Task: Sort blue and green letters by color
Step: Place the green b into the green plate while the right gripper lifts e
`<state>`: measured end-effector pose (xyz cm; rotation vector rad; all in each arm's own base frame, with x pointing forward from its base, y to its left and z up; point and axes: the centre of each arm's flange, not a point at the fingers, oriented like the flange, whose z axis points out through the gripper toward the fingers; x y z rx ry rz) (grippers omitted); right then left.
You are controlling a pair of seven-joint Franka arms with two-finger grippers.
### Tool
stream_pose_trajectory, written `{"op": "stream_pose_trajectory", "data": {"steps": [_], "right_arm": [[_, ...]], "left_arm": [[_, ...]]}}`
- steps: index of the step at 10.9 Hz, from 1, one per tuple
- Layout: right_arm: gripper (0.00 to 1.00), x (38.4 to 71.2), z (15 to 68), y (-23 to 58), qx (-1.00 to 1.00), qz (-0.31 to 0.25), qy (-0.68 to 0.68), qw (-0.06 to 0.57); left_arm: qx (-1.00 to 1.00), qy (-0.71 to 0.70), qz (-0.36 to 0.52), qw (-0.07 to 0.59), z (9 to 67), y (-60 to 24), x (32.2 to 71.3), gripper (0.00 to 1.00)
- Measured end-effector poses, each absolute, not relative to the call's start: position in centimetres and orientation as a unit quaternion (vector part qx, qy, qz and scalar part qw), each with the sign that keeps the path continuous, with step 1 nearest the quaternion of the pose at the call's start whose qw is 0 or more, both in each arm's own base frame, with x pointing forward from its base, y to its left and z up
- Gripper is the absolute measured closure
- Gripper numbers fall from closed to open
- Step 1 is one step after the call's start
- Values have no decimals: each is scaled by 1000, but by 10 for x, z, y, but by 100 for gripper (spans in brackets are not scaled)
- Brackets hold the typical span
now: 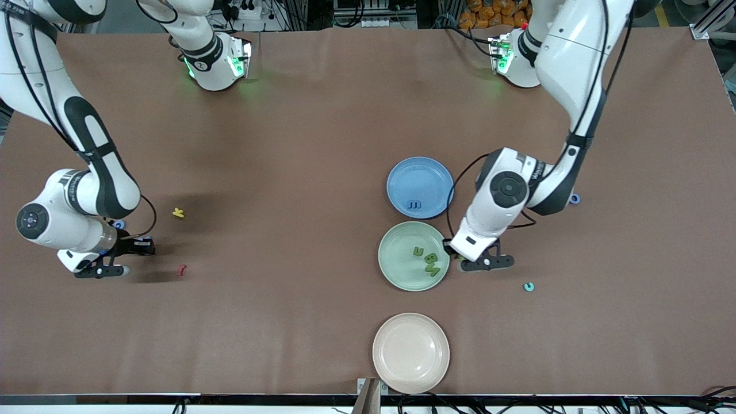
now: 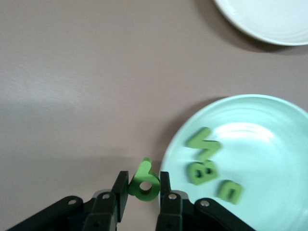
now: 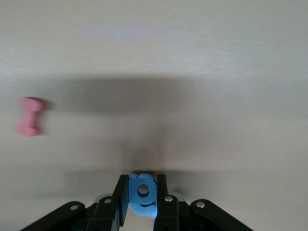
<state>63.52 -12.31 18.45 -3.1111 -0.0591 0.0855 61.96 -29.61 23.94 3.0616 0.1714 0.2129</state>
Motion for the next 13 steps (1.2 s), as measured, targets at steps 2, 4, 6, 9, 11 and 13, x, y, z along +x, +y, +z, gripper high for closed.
{"op": "stream_pose_trajectory", "data": {"steps": [2,4,6,9,11,13], "right_arm": [[73,638,200,-83,-999,48,18,10],[73,639,210,-43,-996,64,59,11],[73,638,217,4,-991,77,102,32],[73,632,220,81,-977,93,184,50],[73,621,224,149,-961,104,250,62],[73,606,230,210,-942,116,307,74]], "left_arm": [[993,80,70,44,248,-332,608,70],[991,100,72,52,251,-357,600,70],[990,108,74,56,247,-371,602,66],[990,108,77,52,241,-366,610,44],[994,79,70,32,245,-341,624,17],[998,40,52,6,256,-284,648,0]]}}
